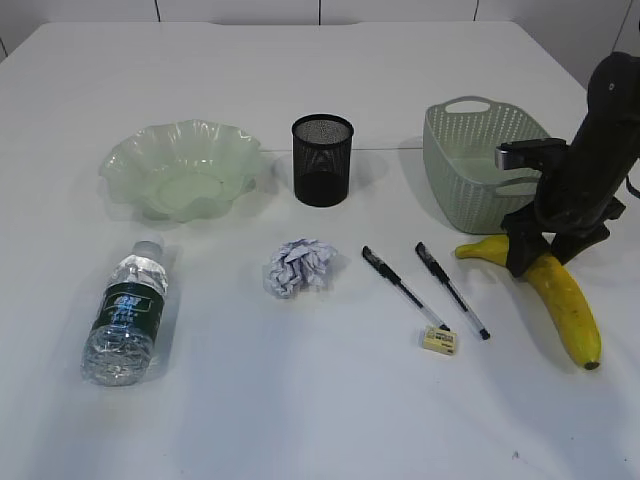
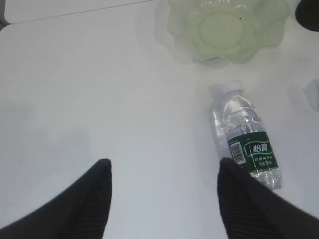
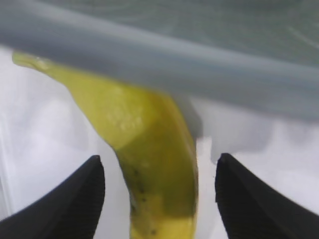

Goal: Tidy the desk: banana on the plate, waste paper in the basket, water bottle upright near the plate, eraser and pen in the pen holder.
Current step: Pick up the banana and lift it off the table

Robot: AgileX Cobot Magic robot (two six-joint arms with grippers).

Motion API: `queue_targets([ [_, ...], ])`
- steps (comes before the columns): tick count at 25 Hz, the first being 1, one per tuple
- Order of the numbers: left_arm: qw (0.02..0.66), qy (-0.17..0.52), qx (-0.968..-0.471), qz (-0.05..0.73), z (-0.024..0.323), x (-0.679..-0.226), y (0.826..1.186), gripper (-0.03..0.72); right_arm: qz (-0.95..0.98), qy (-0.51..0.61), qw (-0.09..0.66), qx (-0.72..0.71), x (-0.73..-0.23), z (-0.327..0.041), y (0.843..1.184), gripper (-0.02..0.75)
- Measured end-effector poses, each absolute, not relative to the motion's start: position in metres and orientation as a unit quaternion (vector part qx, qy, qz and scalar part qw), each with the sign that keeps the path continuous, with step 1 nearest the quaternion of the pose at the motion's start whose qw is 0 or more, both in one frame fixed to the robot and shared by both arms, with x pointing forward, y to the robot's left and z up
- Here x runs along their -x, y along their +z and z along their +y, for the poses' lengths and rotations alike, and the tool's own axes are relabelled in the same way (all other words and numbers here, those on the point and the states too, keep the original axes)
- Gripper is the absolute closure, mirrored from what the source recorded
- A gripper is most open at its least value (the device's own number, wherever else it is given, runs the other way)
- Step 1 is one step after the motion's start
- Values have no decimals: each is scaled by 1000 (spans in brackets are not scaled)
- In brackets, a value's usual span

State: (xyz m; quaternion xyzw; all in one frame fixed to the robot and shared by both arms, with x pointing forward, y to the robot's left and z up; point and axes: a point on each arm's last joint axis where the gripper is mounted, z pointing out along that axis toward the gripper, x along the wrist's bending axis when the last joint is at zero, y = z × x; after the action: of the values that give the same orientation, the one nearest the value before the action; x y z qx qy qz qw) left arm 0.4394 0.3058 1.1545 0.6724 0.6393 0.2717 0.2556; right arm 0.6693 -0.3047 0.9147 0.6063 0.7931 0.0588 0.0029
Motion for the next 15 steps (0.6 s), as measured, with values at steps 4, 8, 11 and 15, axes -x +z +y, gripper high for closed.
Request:
queue_targets([
  [4, 256, 272, -672, 639, 306, -439, 1155, 218, 793, 59, 4, -606, -669, -305, 915, 237],
  [8, 256, 272, -672, 639, 306, -439, 1155, 219, 793, 59, 4, -606, -669, -305, 915, 330],
  [11, 256, 272, -672, 639, 306, -439, 1155, 221, 794, 57, 5, -605, -669, -305, 915, 408],
  [15, 256, 272, -672, 639, 306, -439, 1155, 222, 799, 48, 11, -600, -669, -307, 914, 438],
])
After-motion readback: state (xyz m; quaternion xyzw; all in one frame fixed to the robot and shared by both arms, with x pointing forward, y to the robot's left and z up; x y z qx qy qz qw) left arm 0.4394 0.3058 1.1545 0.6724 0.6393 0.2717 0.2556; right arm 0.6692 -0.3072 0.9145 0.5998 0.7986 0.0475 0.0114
